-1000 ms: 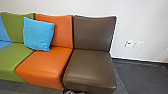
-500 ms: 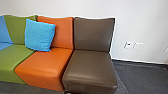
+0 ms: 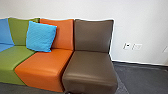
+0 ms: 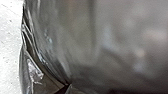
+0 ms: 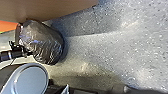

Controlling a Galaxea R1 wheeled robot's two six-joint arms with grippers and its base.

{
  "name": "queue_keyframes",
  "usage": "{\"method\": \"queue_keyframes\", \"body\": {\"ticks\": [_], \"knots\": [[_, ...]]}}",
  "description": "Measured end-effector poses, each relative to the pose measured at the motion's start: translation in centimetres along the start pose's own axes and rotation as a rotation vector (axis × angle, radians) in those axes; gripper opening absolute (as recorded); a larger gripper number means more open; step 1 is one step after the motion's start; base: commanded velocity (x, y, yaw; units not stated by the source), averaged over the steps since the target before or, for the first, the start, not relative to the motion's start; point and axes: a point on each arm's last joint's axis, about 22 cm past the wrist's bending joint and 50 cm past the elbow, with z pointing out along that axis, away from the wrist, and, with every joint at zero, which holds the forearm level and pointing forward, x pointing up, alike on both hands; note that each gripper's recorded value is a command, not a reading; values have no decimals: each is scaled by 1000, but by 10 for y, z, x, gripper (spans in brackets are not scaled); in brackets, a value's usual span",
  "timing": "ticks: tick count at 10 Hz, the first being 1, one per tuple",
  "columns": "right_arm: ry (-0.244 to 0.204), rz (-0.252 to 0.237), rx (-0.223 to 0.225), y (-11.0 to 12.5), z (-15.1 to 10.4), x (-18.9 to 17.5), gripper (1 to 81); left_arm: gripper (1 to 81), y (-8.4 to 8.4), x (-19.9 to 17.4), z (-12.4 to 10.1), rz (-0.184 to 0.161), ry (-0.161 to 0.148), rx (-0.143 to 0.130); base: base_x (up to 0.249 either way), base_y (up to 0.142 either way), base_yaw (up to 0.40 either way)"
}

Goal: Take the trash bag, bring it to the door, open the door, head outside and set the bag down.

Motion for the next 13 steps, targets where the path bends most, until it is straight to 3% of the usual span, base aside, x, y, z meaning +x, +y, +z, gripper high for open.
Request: {"method": "queue_keyframes", "body": {"ticks": [1,3,6,7,13], "knots": [[-9,9,-8,6,3,-2,811,811,-6,-6,7,-6,-11,5,0,0,0],[-58,41,-12,15,18,-9,811,811,-27,-31,26,-33,-62,27,0,0,0],[-76,56,-14,20,23,-11,811,811,-36,-39,33,-38,-83,37,0,0,0],[-74,55,-12,19,24,-10,811,10,-36,-39,32,-34,-81,37,0,0,0],[-76,56,-13,19,24,-12,811,10,-43,-49,34,-33,-85,47,0,0,0]]}}
